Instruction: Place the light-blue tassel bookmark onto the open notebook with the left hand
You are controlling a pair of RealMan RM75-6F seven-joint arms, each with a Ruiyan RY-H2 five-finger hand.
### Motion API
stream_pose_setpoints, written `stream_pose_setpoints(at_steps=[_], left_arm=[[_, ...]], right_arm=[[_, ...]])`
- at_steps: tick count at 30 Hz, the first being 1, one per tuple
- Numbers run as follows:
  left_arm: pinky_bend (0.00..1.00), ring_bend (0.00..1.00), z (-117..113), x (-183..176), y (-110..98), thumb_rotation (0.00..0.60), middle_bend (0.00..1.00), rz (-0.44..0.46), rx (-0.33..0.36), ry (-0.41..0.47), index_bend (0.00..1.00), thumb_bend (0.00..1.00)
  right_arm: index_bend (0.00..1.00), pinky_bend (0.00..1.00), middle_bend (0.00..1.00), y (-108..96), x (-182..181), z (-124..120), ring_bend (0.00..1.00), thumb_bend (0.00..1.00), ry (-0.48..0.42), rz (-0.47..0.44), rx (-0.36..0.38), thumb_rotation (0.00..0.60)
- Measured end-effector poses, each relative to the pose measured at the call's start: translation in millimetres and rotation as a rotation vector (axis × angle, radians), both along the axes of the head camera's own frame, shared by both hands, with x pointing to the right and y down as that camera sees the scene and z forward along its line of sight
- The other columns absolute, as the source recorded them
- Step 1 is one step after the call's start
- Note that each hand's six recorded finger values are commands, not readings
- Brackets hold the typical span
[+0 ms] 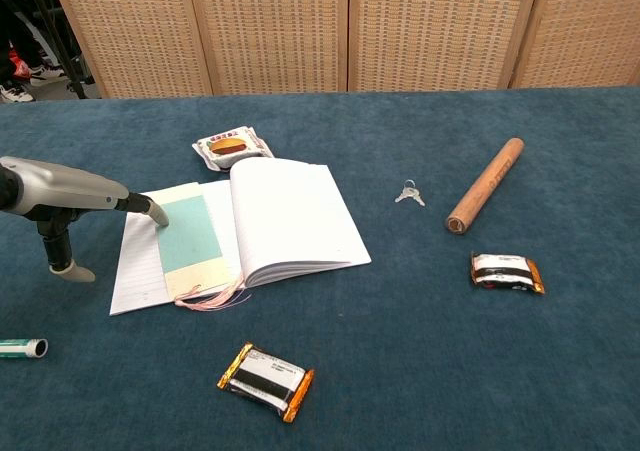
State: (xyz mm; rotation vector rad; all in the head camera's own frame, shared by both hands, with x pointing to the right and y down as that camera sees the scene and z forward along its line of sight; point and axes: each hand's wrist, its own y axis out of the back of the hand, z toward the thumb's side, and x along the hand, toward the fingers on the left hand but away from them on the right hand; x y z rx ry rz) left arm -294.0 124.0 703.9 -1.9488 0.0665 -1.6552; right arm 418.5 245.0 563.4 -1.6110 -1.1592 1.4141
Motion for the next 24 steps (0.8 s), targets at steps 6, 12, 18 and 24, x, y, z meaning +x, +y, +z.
stream_pose_setpoints(at_steps=[6, 12, 18, 24], left_arm=[[0.0, 0.0, 0.2, 3.0, -0.9, 0.6, 0.0, 0.006, 0.005, -0.006, 0.05, 0.3], [0.0, 0.0, 2.4, 9.1, 0.8, 0.6, 0.0, 0.017, 0.0, -0.006, 0.05, 0.3], [0.0, 0.0, 4.3, 13.3, 1.7, 0.6, 0.0, 0.025, 0.001, -0.008, 0.05, 0.3], [0.0, 0.0, 4.8, 17.1, -0.5, 0.6, 0.0, 0.032, 0.013, -0.005, 0.05, 0.3]], right_arm=[[0.0, 0.0, 0.0, 0.5, -1.4, 0.3, 0.0, 0.16, 0.0, -0.005, -0.001, 0.6], [0.0, 0.0, 0.0, -0.1, 0.5, -1.4, 0.0, 0.16, -0.002, 0.004, 0.006, 0.6], [0.0, 0.0, 0.0, 0.0, 0.5, -2.0, 0.0, 0.16, -0.004, 0.002, 0.007, 0.6], [0.0, 0.0, 0.0, 0.1, 0.3, -1.5, 0.0, 0.16, -0.004, 0.001, 0.006, 0.6]])
